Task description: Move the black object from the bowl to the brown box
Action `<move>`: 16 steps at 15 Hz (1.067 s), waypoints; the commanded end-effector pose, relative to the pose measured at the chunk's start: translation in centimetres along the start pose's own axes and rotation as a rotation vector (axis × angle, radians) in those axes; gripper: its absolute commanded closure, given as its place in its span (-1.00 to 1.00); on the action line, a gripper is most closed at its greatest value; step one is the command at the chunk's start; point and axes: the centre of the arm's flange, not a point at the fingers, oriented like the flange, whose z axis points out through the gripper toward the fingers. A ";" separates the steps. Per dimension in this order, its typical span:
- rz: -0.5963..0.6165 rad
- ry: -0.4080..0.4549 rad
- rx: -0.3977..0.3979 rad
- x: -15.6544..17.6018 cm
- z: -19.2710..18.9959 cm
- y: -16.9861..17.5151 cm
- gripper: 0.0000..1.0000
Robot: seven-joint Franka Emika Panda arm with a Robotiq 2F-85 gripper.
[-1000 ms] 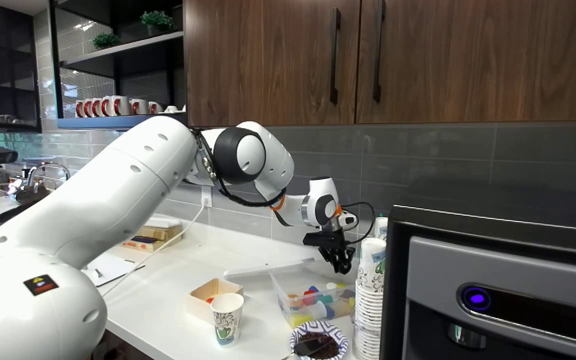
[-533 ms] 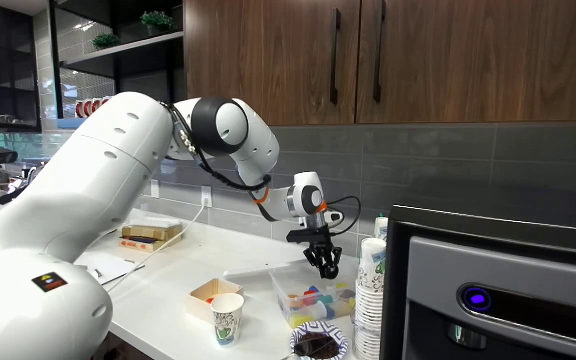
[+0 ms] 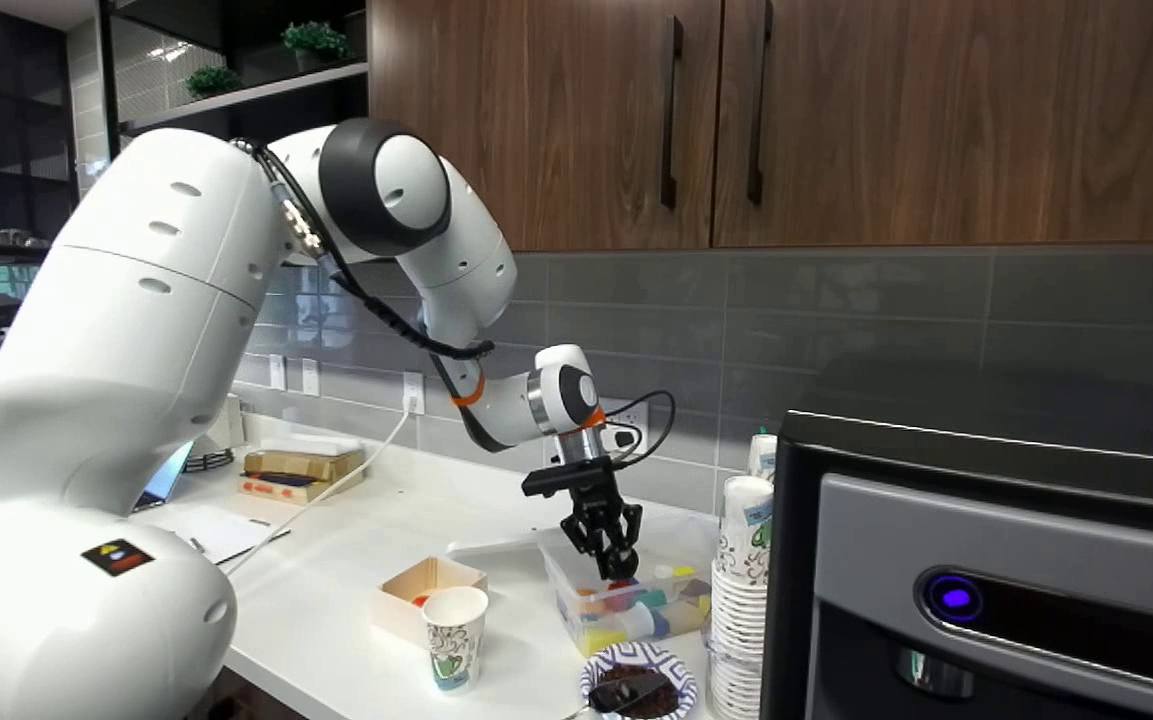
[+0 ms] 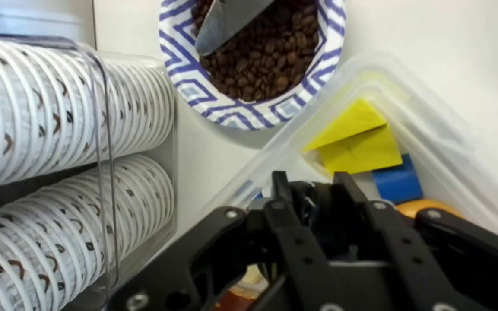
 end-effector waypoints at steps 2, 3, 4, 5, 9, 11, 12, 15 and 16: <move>-0.068 0.016 -0.015 -5.8 -2.2 -2.0 0.85; -0.089 0.014 0.001 -6.5 -2.9 -2.7 0.85; -0.103 0.026 0.012 -7.0 -3.2 -3.2 0.85; -0.115 0.036 0.016 -7.5 -3.7 -3.8 0.85; -0.175 0.058 0.005 -9.2 -5.3 -6.2 0.85; -0.219 0.078 0.020 -10.0 -6.0 -7.6 0.85; -0.242 0.085 0.033 -10.2 -6.2 -8.2 0.85; -0.340 0.078 0.081 -10.8 -6.7 -10.2 0.85; -0.387 0.066 0.111 -11.1 -6.8 -10.9 0.85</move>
